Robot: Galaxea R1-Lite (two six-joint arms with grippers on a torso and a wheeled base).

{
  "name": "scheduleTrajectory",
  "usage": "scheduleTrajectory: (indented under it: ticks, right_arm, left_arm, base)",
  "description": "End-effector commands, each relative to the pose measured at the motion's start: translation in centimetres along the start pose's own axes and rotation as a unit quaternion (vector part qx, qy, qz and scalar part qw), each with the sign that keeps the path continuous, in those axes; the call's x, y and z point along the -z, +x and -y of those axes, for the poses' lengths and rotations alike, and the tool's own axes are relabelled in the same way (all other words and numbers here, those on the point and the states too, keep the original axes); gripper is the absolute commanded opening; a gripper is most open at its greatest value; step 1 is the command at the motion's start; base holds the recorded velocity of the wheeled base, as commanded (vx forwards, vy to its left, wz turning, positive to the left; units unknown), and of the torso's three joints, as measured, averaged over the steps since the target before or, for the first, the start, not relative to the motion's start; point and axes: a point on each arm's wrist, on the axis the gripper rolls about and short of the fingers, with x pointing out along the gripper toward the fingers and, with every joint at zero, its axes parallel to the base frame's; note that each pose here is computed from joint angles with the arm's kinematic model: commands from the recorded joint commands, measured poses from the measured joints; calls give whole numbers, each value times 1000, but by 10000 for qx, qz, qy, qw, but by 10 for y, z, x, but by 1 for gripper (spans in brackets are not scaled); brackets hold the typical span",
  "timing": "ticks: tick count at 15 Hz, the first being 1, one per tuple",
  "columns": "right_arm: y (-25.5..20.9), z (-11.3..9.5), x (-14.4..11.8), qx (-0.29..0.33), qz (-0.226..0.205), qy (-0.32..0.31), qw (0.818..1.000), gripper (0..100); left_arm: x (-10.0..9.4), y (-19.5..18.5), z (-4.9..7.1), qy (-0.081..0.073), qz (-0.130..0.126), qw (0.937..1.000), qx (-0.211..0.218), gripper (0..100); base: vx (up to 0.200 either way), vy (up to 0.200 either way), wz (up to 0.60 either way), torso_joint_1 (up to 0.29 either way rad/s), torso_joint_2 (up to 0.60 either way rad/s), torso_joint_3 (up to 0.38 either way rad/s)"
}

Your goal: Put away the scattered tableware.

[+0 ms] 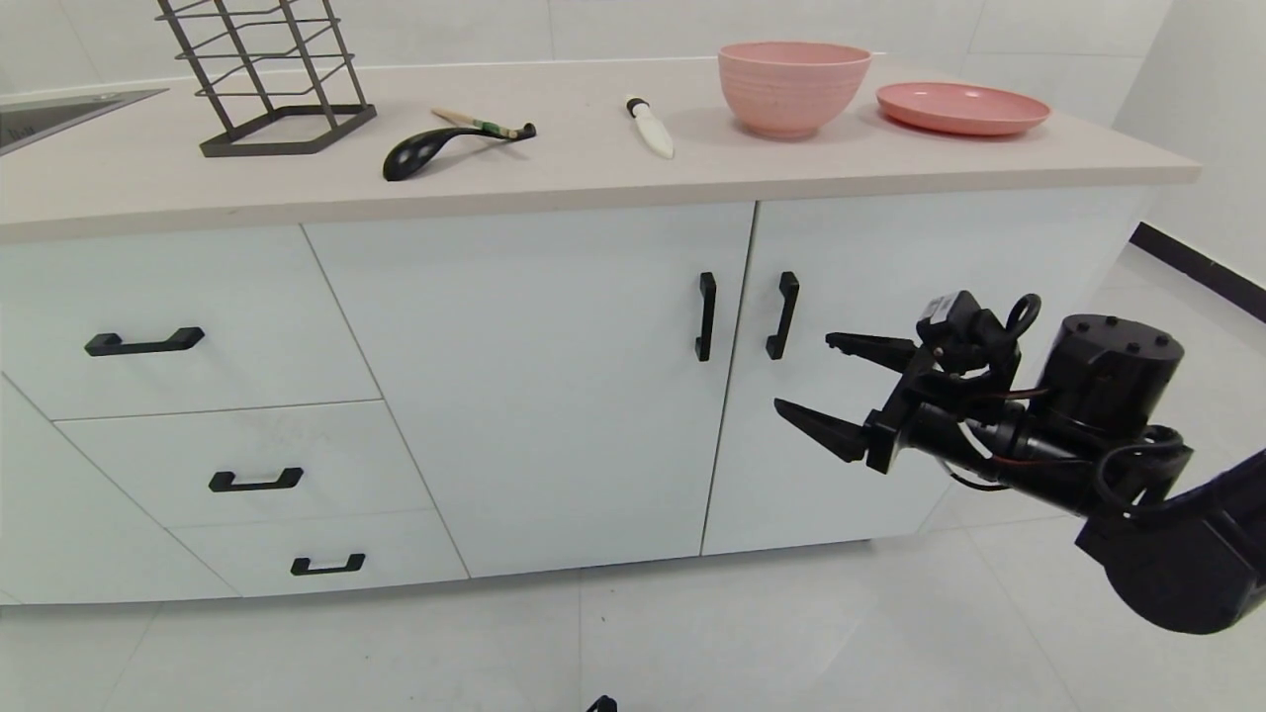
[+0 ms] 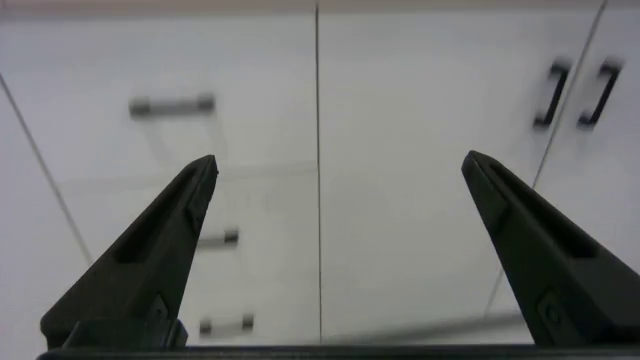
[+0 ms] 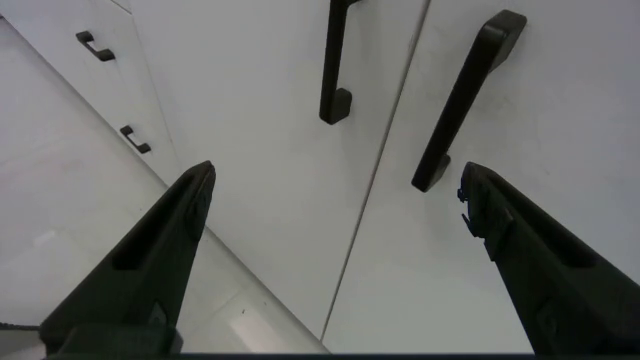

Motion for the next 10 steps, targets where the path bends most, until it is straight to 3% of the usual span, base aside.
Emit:
scheduleTrajectory:
  ticks: [1, 2, 3, 4, 5, 6, 8, 9, 10]
  right_arm:
    - [-3, -2, -6, -20, 83, -57, 9999, 100]
    - [-5, -8, -11, -78, 142, -87, 9998, 100]
    - [-9, -12, -15, -111, 169, -99, 9997, 100]
    - [-16, -15, -18, -114, 190, -126, 9997, 100]
    - [-23, -19, -21, -112, 197, -153, 9996, 100]
    - [-32, -20, -25, -54, 246, -185, 9995, 100]
    - [-39, -21, -30, -8, 311, -219, 9993, 100]
    - [-40, -23, -29, -42, 298, -216, 9993, 100]
    - [-40, -25, -27, -61, 248, -186, 9995, 100]
  left_arm:
    - [-55, 27, -2, -63, 376, 9984, 410, 100]
    - [-82, 46, -3, -37, 379, 9971, 664, 100]
    - [-90, 60, -3, 228, 262, 9954, 896, 100]
    - [-90, 75, -1, 614, 94, 9891, 1336, 100]
    - [-89, 85, 0, 802, -38, 9821, 1702, 100]
    - [-84, 96, 1, 855, -212, 9716, 2194, 100]
    - [-81, 116, 3, 717, -440, 9585, 2725, 100]
    - [-84, 133, 5, 557, -531, 9505, 3012, 100]
    - [-87, 149, 8, 280, -629, 9437, 3237, 100]
  base:
    - [0, 0, 0, 0, 0, 0]
    - [0, 0, 0, 0, 0, 0]
    - [0, 0, 0, 0, 0, 0]
    - [0, 0, 0, 0, 0, 0]
    - [0, 0, 0, 0, 0, 0]
    - [0, 0, 0, 0, 0, 0]
    - [0, 0, 0, 0, 0, 0]
    - [0, 0, 0, 0, 0, 0]
    - [0, 0, 0, 0, 0, 0]
